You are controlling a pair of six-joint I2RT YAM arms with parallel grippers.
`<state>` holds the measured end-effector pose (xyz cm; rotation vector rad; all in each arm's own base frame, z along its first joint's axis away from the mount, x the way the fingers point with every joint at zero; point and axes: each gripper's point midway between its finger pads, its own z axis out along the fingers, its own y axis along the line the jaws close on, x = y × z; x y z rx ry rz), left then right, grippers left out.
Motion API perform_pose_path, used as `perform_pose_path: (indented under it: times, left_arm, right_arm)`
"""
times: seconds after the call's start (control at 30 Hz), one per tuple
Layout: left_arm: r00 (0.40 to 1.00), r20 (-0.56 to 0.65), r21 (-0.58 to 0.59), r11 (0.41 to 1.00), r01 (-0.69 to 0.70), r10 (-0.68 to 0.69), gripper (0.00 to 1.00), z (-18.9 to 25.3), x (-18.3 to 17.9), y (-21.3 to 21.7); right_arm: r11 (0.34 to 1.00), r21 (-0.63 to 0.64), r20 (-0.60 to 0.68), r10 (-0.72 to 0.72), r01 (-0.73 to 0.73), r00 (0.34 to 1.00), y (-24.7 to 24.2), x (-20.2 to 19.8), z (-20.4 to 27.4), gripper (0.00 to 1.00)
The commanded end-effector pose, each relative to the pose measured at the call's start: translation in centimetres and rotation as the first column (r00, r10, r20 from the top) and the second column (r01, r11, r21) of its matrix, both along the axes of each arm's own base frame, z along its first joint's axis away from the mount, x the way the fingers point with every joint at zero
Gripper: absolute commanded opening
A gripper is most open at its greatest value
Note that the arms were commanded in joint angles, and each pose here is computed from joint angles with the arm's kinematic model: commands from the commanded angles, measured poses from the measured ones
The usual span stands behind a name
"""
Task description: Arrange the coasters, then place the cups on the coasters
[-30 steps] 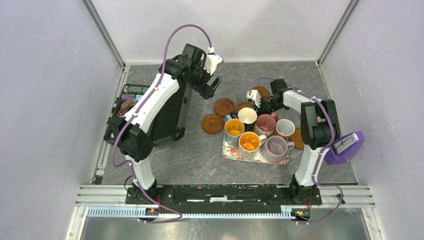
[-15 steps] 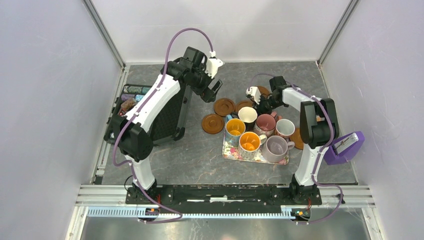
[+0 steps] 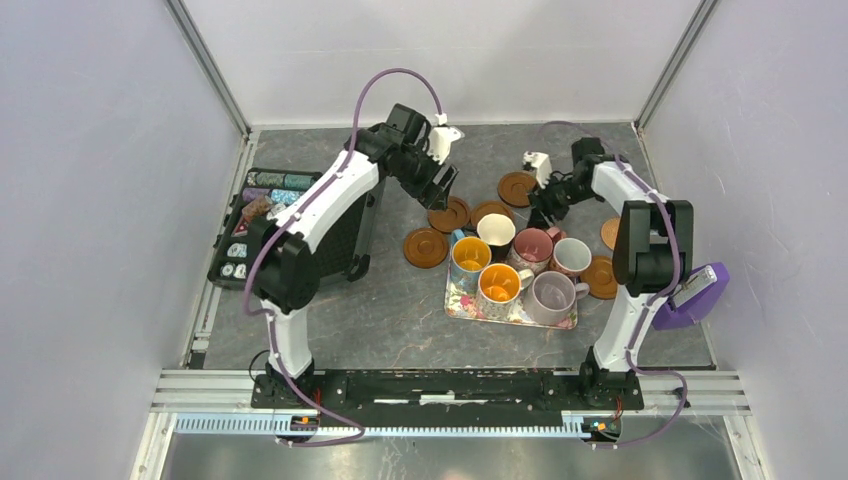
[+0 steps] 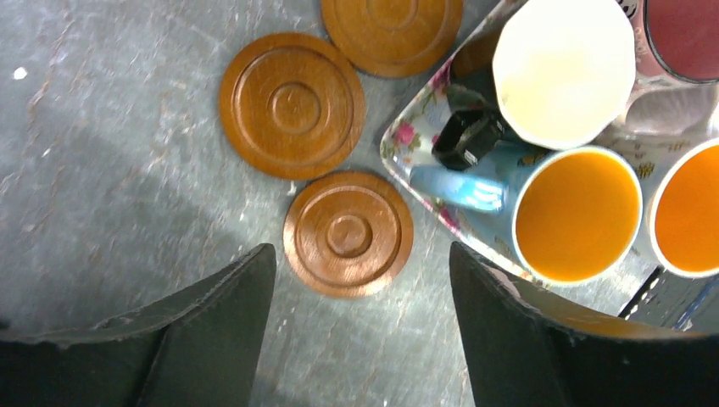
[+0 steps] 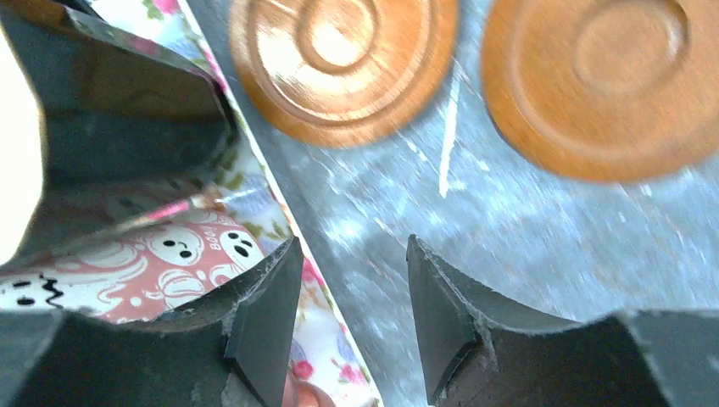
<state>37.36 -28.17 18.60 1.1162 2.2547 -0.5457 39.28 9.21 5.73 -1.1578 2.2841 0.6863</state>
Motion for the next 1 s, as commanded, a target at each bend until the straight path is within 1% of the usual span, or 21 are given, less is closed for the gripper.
perform_pose_path:
  times: [0.0,0.07,0.17,0.33,0.43,0.53,0.7,0.83,0.97]
  left_arm:
    - [0.995,-0.093,-0.129,0.991,-0.041,0.03,0.76,-0.5,1.5,-3.7]
    - [0.991,-0.119,-0.147,0.987,-0.071,0.054,0.68,-1.2,2.3,-4.5]
    - [0.987,-0.126,-0.163,0.979,-0.118,0.098,0.61,-1.9,3.9,-5.4]
    - [0.978,-0.159,-0.184,0.969,-0.163,0.135,0.55,-3.5,5.5,-6.7]
    - [0.974,-0.178,-0.168,0.97,-0.173,0.143,0.5,-5.0,6.0,-6.9]
    - [0.97,-0.204,-0.144,0.976,-0.164,0.132,0.44,-6.5,5.9,-7.0]
    - [0.972,-0.226,-0.096,0.992,-0.083,0.06,0.4,-8.6,4.2,-7.2]
    - [0.967,-0.253,-0.065,0.996,-0.055,0.037,0.39,-10.1,3.2,-7.1]
    - [0.959,-0.28,-0.037,0.998,-0.049,0.037,0.38,-11.5,2.6,-6.8]
  right_arm:
    - [0.992,0.027,-0.04,-0.124,0.125,0.991,-3.5,-0.3,2.0,0.55]
    - [0.984,0.024,-0.057,-0.174,0.176,0.983,-5.1,-0.4,1.5,0.54]
    - [0.972,0.015,-0.077,-0.231,0.233,0.97,-7.1,-0.5,0.7,0.54]
    - [0.962,0.01,-0.097,-0.271,0.274,0.958,-8.4,-0.9,-0.1,0.53]
    - [0.967,-0.019,-0.119,-0.256,0.255,0.959,-8.8,-1.8,-1.0,0.53]
    - [0.973,-0.049,-0.138,-0.232,0.227,0.963,-9.0,-3.0,-1.7,0.53]
    - [0.974,-0.096,-0.149,-0.219,0.206,0.964,-9.6,-4.3,-3.1,0.52]
    - [0.972,-0.105,-0.167,-0.225,0.209,0.96,-9.8,-4.5,-3.8,0.51]
    - [0.968,-0.124,-0.158,-0.237,0.219,0.959,-10.3,-4.2,-4.1,0.51]
